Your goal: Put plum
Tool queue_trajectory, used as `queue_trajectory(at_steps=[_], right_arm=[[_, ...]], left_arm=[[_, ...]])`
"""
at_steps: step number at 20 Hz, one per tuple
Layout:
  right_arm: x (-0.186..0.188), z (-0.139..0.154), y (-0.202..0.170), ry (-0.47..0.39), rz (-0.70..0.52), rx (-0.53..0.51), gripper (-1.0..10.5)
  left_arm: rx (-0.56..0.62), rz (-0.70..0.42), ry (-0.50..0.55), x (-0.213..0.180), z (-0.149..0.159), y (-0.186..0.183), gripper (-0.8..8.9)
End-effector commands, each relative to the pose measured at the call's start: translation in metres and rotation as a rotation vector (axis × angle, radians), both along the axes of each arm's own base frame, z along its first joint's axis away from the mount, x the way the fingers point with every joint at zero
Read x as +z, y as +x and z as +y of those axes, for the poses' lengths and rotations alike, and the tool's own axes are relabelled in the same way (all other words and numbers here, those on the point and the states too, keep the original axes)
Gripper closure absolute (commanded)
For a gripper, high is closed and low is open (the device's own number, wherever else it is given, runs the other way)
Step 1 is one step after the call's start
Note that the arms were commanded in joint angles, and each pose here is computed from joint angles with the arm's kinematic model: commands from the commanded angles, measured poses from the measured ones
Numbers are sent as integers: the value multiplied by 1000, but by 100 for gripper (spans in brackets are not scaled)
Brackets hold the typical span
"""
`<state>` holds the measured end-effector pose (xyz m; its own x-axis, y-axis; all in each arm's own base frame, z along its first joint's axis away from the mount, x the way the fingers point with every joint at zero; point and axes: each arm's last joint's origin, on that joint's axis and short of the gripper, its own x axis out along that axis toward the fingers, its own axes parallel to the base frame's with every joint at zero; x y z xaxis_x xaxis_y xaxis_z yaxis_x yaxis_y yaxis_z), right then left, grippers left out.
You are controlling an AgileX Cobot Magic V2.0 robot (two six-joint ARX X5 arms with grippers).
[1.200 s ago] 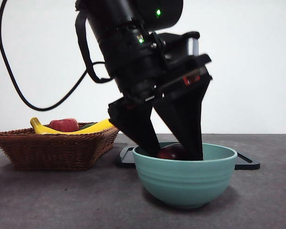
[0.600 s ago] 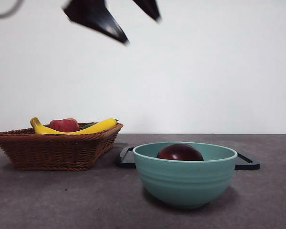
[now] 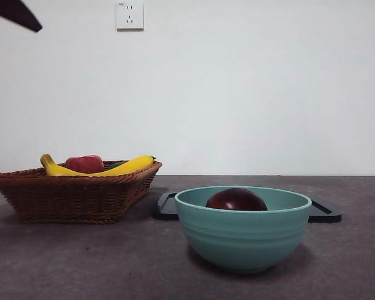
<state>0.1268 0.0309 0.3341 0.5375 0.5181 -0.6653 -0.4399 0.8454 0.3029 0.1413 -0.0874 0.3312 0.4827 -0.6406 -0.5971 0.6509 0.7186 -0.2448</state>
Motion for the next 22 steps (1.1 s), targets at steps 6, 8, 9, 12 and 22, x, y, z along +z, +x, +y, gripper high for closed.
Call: queue_trajectory(at_steps=[6,8,9,12,22], right_arm=[[4,1,0,7,-3,7,555],[4,1,0,6,2,7,555],[4,1,0,12,6,13,555],[3,3,-1,65,32,42,556],[-78,37,29,141,220,62,588]], left_arm=[[-138,166,-46,-32,1,-14,416],[-138,155,-51,-31,1,-13,416],[-138,151,-54,-31,0,-13,417],[-138,150,-54,-31,0,-13,416],[-138,128,-66,-29,0,-11,416]])
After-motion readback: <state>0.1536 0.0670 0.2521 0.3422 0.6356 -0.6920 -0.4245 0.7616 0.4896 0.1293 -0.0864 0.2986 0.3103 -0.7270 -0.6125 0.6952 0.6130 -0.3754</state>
